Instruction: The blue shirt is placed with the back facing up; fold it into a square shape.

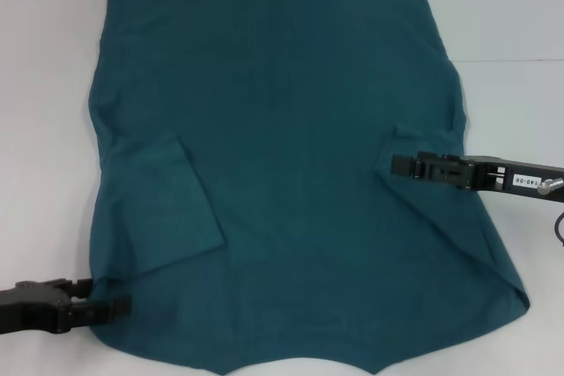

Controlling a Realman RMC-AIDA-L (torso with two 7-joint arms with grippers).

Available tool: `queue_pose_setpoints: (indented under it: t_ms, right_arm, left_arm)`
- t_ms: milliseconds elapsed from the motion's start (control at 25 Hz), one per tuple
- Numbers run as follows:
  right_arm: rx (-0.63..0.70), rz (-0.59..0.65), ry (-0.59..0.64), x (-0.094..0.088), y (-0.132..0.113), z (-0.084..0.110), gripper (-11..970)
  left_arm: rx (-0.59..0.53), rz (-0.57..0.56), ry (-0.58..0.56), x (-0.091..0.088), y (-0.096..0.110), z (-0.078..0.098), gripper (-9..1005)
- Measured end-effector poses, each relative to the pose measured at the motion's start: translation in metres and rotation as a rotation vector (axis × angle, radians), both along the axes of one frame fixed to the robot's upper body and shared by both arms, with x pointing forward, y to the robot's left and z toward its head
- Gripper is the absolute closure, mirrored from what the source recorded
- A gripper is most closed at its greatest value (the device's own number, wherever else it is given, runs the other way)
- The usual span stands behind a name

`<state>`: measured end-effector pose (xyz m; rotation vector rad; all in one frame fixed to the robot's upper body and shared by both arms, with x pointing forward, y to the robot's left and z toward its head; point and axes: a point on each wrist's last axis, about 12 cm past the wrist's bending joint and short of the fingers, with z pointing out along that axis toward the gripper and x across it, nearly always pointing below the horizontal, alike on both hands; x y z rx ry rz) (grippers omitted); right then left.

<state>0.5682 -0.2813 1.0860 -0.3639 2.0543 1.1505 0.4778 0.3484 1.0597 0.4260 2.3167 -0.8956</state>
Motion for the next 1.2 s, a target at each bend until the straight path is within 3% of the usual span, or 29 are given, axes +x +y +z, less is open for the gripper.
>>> queue_pose_setpoints:
  t_ms: [240, 800, 1200]
  right_arm:
    - [0.003, -0.008, -0.003, 0.000, -0.002, 0.001, 47]
    - [0.014, -0.022, -0.010, 0.001, -0.005, 0.002, 49]
    - [0.009, -0.024, -0.009, 0.001, -0.006, 0.002, 51]
  left_arm:
    - [0.018, 0.011, -0.011, 0.006, -0.003, -0.001, 135]
    - [0.040, 0.065, 0.003, 0.015, -0.001, -0.004, 589]
    - [0.044, 0.047, 0.011, 0.016, -0.002, -0.002, 982]
